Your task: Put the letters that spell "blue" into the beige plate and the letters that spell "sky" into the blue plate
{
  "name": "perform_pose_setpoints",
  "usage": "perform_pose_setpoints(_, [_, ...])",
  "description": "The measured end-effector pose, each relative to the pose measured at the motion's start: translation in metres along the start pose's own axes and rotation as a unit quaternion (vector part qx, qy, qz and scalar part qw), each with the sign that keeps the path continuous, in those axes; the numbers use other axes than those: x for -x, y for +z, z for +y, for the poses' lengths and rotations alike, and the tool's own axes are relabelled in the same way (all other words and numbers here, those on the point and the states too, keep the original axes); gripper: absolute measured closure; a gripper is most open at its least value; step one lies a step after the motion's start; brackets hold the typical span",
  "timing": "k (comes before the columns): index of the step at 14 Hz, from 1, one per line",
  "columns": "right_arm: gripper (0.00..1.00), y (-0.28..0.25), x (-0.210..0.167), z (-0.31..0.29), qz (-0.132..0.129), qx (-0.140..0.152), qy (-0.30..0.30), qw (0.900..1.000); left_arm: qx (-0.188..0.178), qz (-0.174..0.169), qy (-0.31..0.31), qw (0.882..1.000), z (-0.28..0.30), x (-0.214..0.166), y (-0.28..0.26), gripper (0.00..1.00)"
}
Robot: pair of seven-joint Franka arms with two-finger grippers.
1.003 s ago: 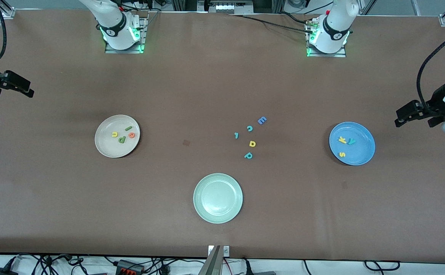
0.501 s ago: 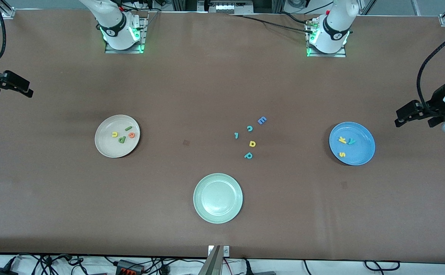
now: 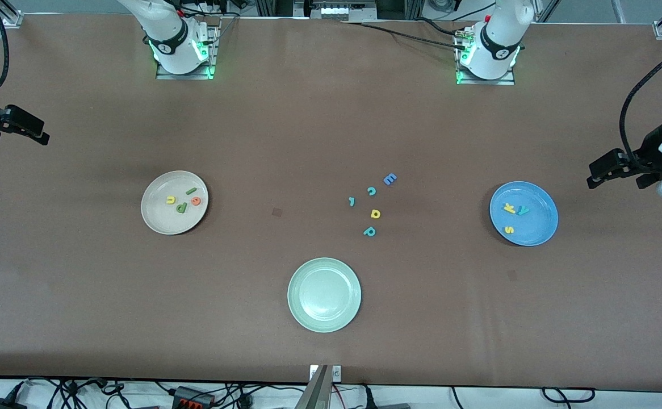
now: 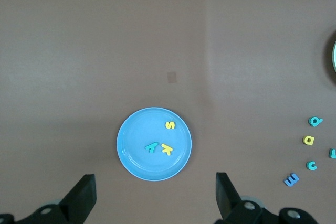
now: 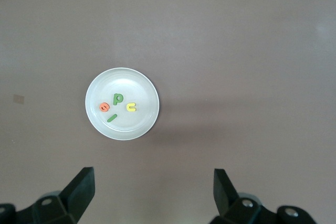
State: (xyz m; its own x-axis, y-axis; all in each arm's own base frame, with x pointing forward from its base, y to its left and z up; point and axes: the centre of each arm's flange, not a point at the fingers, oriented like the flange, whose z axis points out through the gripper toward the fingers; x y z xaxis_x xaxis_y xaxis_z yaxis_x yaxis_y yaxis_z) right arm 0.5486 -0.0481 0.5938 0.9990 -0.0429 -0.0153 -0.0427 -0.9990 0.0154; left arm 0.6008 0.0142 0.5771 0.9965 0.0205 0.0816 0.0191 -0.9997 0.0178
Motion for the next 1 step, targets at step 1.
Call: perform_pose_setpoints(1, [0.0,0.0,0.0,0.0,0.0,0.0,0.0,1.0,0.0,0.0,0.0,1.0,0.0,0.0,0.0,0.0])
